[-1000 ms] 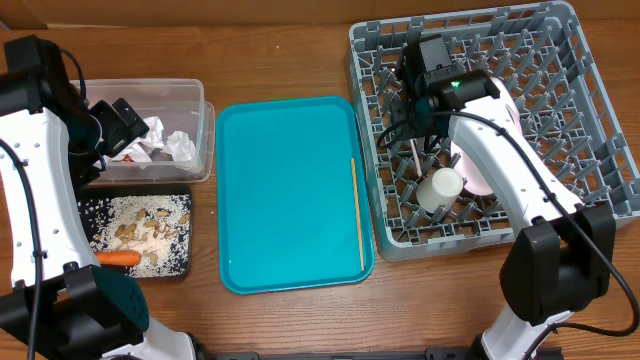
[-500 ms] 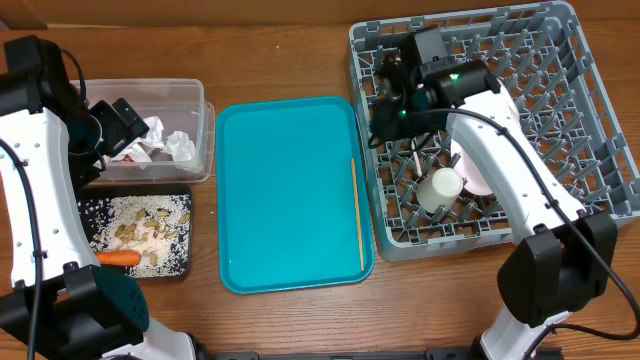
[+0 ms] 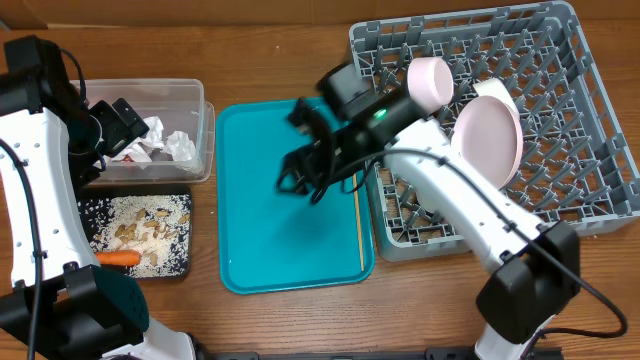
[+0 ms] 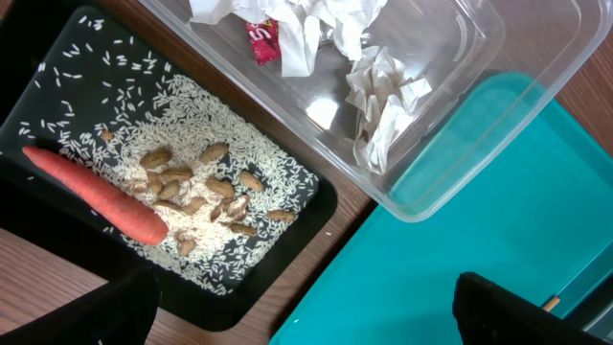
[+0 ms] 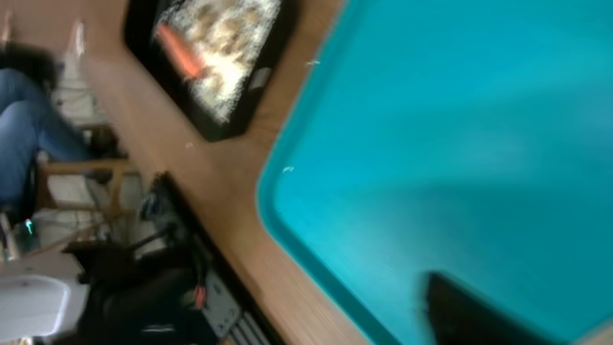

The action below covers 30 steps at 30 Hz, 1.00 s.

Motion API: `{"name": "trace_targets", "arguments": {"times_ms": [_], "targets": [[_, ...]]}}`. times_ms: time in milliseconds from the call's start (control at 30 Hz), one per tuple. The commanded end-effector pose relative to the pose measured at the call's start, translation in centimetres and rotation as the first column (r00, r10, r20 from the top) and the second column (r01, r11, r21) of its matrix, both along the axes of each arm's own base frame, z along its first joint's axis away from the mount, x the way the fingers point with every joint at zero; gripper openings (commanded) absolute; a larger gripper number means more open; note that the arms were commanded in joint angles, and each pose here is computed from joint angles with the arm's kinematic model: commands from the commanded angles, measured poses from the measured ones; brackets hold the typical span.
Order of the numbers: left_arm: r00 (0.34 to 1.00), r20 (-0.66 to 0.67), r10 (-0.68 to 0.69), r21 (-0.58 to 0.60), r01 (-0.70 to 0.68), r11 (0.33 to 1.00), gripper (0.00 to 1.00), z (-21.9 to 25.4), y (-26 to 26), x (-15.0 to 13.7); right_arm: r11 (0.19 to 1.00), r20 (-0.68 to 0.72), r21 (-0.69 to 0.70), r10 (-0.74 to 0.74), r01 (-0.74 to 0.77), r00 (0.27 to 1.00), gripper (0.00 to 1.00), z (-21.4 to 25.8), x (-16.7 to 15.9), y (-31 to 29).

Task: Sort waste into correct bins and load items into the dishwasher
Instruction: 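Insert the fork upright into the rack and open the right gripper, then move the right gripper back over the wooden stick on the teal tray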

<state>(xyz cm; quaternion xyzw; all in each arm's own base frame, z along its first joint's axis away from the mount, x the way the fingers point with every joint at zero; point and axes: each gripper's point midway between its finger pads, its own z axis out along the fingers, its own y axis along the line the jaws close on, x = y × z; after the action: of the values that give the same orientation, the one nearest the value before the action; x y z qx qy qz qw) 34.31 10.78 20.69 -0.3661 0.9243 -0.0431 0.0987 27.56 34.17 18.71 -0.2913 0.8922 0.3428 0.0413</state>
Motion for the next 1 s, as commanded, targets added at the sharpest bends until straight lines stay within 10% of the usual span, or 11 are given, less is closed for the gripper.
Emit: {"name": "trace_targets", "arguments": {"times_ms": [0, 333, 667, 967], "targets": [[1.0, -0.001, 0.008, -0.015, -0.008, 1.0, 1.0, -0.1, -0.4, -0.1, 0.997, -0.002, 0.015, 0.077, -0.077, 0.997, 1.0, -0.2, -2.6, 2.1], [1.0, -0.001, 0.008, -0.014, -0.008, 1.0, 1.0, 0.0, -0.4, 0.0, 0.977, 0.14, -0.147, 0.173, -0.152, 0.975, 0.92, -2.0, -6.0, 4.4], [1.0, -0.001, 0.007, -0.015, -0.007, 1.0, 1.0, -0.1, -0.4, -0.1, 0.885, 0.273, -0.389, -0.154, 0.255, 0.95, 0.74, -4.2, -1.5, 0.0], [1.0, -0.001, 0.007, -0.015, -0.007, 1.0, 1.0, -0.1, -0.4, -0.1, 0.798, 0.195, -0.533, -0.209, 0.282, 0.958, 0.56, -9.3, -1.7, -1.4]]}}
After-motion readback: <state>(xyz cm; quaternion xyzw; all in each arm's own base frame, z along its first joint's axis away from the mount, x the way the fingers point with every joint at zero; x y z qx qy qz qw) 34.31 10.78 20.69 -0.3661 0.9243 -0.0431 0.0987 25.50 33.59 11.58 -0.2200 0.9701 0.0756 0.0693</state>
